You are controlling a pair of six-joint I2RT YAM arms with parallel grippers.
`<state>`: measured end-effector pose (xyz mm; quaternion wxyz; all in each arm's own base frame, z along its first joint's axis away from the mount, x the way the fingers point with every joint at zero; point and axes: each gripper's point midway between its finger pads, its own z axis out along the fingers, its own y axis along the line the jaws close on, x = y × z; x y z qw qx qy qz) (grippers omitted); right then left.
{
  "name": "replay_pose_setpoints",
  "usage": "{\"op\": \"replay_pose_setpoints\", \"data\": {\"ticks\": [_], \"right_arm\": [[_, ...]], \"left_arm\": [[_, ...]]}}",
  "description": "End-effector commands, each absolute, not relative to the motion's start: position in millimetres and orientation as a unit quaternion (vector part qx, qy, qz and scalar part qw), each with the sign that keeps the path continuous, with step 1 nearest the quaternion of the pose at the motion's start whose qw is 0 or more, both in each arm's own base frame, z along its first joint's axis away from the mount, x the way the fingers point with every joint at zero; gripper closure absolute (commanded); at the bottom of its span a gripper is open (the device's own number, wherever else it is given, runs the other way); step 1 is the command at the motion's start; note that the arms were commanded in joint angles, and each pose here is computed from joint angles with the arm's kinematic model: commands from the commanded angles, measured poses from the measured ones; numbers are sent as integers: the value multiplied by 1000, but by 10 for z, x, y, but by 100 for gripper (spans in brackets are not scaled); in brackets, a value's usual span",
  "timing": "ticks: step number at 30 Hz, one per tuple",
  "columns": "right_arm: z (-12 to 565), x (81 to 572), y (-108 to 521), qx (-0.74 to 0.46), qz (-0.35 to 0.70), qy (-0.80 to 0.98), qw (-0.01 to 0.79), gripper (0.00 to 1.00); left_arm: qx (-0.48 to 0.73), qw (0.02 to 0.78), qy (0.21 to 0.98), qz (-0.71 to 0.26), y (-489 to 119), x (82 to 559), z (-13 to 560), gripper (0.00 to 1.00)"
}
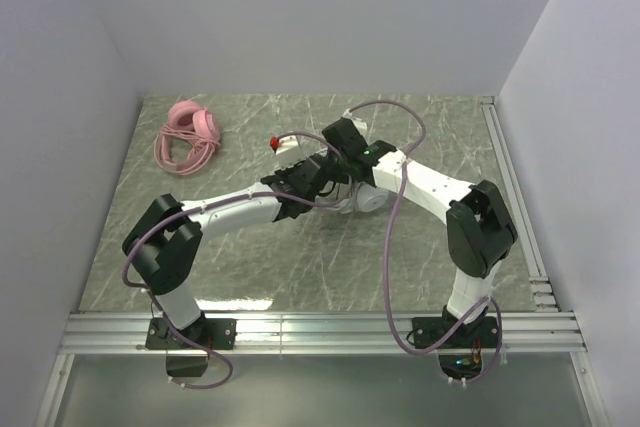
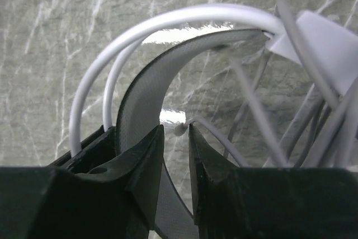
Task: Wrap the headphones
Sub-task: Wrap the headphone cable with the right arm
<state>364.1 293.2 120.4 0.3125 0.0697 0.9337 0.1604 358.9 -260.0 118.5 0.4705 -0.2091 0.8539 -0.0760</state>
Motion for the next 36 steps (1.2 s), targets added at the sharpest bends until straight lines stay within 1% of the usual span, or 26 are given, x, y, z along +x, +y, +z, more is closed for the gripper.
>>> {"op": "replay_pose_setpoints", "data": {"ticks": [1, 3, 4, 6, 7, 8, 10, 12, 13, 15, 23, 25, 27, 32, 36], "right_arm": [[1522, 3702, 2994, 63, 188, 923, 329, 68], [1503, 3696, 3007, 63, 197, 924, 321, 73], [1497, 3713, 3005, 65, 195, 926, 318, 81], [1411, 3759, 2956, 68, 170, 932, 313, 90], [1362, 3723, 2911, 66, 153, 939, 300, 90], [1425, 3772, 2932, 67, 152, 938, 304, 89], [1357, 3767, 2926, 63, 143, 943, 295, 87], [1445, 3775, 2979, 64, 165, 936, 304, 86], [1432, 3752, 2970, 66, 168, 935, 304, 82], [1547, 3747, 2995, 70, 187, 928, 313, 80], [1947, 3960, 2991, 83, 225, 914, 328, 79], [2061, 4004, 3004, 86, 237, 908, 335, 78], [2108, 4037, 2998, 89, 241, 906, 336, 76], [2290, 4132, 2963, 97, 249, 898, 350, 77], [2589, 4240, 2817, 114, 265, 878, 381, 77]], "left_arm": [[-253, 505, 812, -146, -2770, 3827, 1654, 100], [-251, 507, 811, -149, -2770, 3826, 1677, 100], [-251, 508, 810, -149, -2773, 3825, 1695, 100], [-252, 509, 810, -144, -2749, 3828, 1692, 100], [-252, 510, 810, -143, -2743, 3827, 1693, 100], [-253, 511, 809, -145, -2746, 3823, 1703, 100], [-252, 513, 807, -147, -2741, 3819, 1717, 100], [-253, 512, 808, -146, -2740, 3827, 1719, 100], [-253, 511, 809, -144, -2740, 3828, 1710, 100], [-250, 509, 812, -141, -2755, 3829, 1677, 100], [-248, 504, 815, -142, -2795, 3843, 1623, 100], [-247, 502, 817, -140, -2813, 3863, 1596, 100], [-248, 501, 818, -137, -2814, 3883, 1574, 100], [-244, 495, 822, -137, -2853, 3908, 1530, 100], [-248, 490, 825, -135, -2822, 3963, 1487, 100]]}}
